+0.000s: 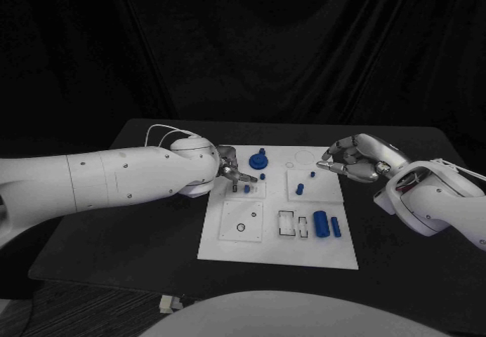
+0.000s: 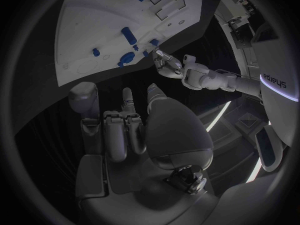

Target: Assemble the parts on the task board

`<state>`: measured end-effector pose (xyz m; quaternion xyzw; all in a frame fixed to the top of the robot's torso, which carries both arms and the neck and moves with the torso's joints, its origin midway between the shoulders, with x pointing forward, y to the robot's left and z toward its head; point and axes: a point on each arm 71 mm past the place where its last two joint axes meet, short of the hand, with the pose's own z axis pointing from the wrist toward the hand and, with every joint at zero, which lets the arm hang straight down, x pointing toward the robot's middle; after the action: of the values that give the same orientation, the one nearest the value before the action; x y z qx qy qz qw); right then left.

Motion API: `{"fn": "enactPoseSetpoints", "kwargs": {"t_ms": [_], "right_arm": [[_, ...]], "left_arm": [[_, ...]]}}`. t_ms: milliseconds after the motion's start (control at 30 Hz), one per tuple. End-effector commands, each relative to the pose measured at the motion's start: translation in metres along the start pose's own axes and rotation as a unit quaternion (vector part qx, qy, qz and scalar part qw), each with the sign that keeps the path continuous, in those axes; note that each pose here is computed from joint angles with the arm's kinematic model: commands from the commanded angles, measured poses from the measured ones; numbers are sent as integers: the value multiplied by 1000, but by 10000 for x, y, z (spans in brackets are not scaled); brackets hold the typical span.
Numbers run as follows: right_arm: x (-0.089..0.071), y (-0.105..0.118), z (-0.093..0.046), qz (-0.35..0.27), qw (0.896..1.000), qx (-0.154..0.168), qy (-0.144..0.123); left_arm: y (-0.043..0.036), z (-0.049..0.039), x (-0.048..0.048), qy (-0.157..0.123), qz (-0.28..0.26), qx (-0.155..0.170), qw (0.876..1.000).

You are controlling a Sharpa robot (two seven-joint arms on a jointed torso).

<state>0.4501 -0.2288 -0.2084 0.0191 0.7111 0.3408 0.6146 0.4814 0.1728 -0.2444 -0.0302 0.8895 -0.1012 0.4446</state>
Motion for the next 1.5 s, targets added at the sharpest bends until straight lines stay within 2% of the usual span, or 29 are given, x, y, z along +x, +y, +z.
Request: {"fn": "enactPoseSetpoints", "kwargs": {"t_ms": [33,167,300,467,767,1067,1500], "right_arm": [[24,-22,-28,2,1000,9,-2],[48,-38,-50,3,1000,11,-2],[60,-46,-68,4,1000,12,-2],[59,-51,-91,5,1000,12,-4],[56,-57,-98,5,1000,13,-5],[61,-54,-93,5,1000,13,-4],[67,-55,-83,5,1000,12,-3]], "left_arm": [[-20,-79,-67,-71,4,19,997],[-4,-138,-35,-85,-4,26,996],[11,-151,34,-93,-16,30,995],[14,-130,144,-86,-29,32,995],[-35,-81,246,-68,-27,33,997],[-91,-44,289,-59,-22,35,997],[-80,-5,339,-30,-2,17,999]]}}
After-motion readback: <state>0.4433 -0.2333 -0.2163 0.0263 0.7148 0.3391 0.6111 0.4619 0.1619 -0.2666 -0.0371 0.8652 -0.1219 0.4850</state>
